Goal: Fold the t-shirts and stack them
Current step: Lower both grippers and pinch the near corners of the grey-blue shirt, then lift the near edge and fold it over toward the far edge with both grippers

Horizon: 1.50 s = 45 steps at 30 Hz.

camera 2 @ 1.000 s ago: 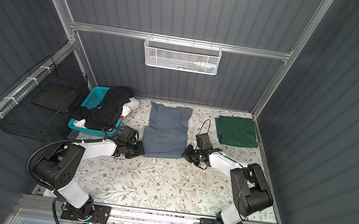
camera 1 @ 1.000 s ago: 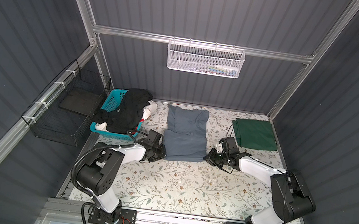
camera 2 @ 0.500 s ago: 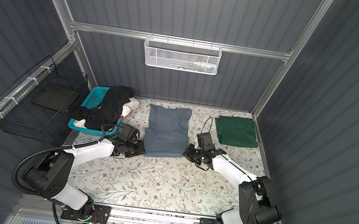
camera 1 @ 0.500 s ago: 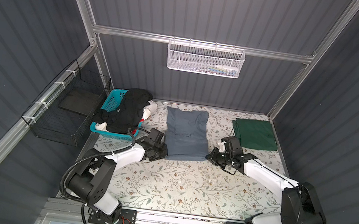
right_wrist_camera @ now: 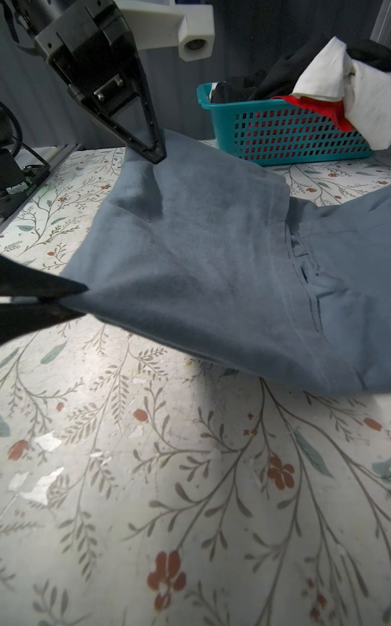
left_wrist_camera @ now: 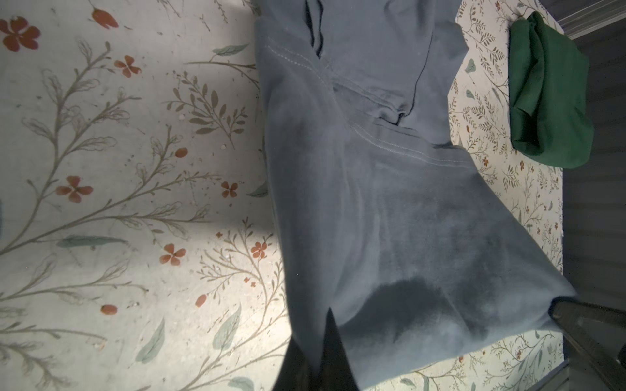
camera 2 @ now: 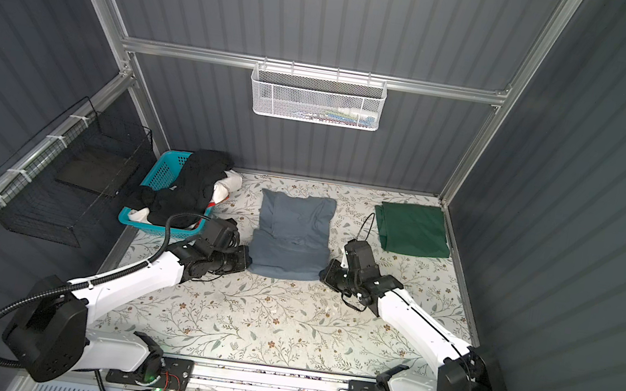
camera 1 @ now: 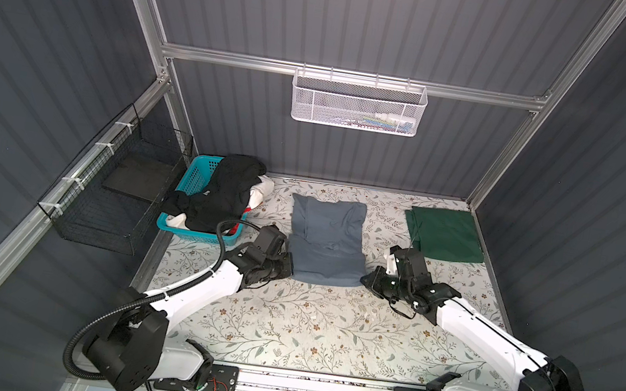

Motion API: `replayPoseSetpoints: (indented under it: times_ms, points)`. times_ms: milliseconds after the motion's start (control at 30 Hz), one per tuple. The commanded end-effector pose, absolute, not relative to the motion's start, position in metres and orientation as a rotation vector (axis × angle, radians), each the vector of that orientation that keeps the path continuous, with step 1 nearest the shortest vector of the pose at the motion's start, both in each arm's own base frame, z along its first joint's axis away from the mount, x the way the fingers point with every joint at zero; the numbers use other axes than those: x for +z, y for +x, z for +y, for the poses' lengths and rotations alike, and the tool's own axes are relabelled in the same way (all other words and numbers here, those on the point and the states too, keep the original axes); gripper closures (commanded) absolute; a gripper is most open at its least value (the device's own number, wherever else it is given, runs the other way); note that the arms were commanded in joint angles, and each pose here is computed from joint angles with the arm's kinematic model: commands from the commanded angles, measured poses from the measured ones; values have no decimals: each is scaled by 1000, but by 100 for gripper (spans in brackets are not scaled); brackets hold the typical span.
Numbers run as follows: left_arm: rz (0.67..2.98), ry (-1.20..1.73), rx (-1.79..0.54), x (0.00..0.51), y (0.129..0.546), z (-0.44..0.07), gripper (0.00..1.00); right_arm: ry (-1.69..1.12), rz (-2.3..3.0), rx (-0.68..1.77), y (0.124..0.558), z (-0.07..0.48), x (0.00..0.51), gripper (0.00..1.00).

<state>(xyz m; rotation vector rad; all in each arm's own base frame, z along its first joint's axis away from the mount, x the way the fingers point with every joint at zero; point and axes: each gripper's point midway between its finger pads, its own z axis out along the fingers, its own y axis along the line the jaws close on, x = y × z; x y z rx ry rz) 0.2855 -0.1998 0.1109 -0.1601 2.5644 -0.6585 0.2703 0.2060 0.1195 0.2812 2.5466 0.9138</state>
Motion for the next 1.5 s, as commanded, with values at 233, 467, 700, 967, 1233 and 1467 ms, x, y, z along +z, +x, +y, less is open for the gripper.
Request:
replayPoseSetpoints:
  times_ms: [233,467,700,967,1233,1467]
  points:
    - [2583,-84,-574,111,247,-197,100,267,2545,871,244,209,115,100]
    - [2549,-63,-578,118,227,-204,100,228,2497,889,228,213,129,100]
    - [2534,-79,-581,115,219,-200,100,223,2481,915,217,213,129,100]
    - [2529,-82,-537,112,226,-201,100,195,2500,868,221,213,121,100]
    - [2520,-98,-502,119,236,-203,100,137,2506,854,233,225,130,100]
    - [2509,-97,-454,132,254,-212,100,133,2460,854,253,222,153,100]
